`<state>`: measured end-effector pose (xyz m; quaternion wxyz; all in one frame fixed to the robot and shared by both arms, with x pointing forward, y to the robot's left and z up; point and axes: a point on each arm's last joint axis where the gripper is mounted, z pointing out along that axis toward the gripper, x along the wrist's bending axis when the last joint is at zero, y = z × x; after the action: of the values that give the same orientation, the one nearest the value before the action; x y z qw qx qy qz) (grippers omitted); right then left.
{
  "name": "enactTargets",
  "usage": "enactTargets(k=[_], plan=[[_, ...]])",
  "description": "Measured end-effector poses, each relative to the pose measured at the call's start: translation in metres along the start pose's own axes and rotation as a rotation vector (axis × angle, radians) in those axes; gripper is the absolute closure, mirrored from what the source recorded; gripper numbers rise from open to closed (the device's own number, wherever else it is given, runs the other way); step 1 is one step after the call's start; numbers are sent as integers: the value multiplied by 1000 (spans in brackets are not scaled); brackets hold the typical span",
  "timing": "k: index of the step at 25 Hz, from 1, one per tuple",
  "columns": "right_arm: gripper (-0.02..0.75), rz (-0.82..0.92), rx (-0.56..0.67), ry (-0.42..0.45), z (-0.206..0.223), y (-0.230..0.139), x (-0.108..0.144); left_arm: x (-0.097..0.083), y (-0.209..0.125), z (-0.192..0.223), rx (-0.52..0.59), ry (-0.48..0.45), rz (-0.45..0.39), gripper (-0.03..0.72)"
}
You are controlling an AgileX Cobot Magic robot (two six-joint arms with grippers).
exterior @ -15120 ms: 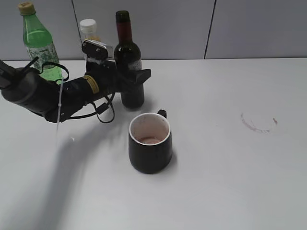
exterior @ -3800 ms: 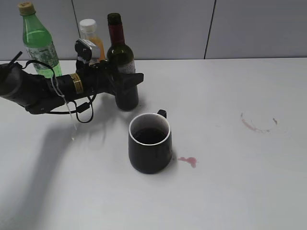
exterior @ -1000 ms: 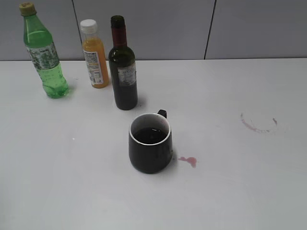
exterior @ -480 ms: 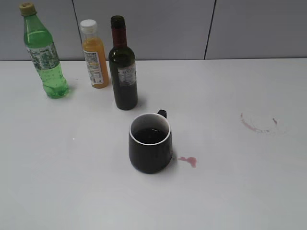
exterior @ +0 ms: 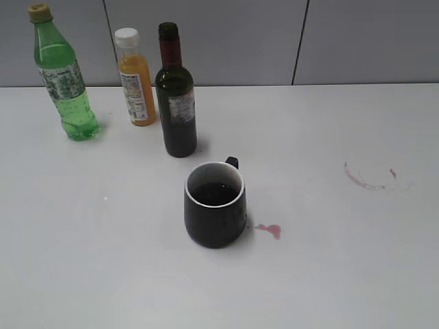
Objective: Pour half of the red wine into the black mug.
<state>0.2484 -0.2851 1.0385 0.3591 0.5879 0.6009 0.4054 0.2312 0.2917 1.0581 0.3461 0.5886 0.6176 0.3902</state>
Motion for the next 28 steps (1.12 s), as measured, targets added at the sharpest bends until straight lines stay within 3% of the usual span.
enactTargets(k=[4,17,28], plan=[[165,1,0,1,0,0,0,0,0,-1,-16,-1,0,97],[165,1,1,1,0,0,0,-1,-2,2,-28,-168,50,97],[165,1,1,1,0,0,0,-1,-2,2,-28,-164,48,97]])
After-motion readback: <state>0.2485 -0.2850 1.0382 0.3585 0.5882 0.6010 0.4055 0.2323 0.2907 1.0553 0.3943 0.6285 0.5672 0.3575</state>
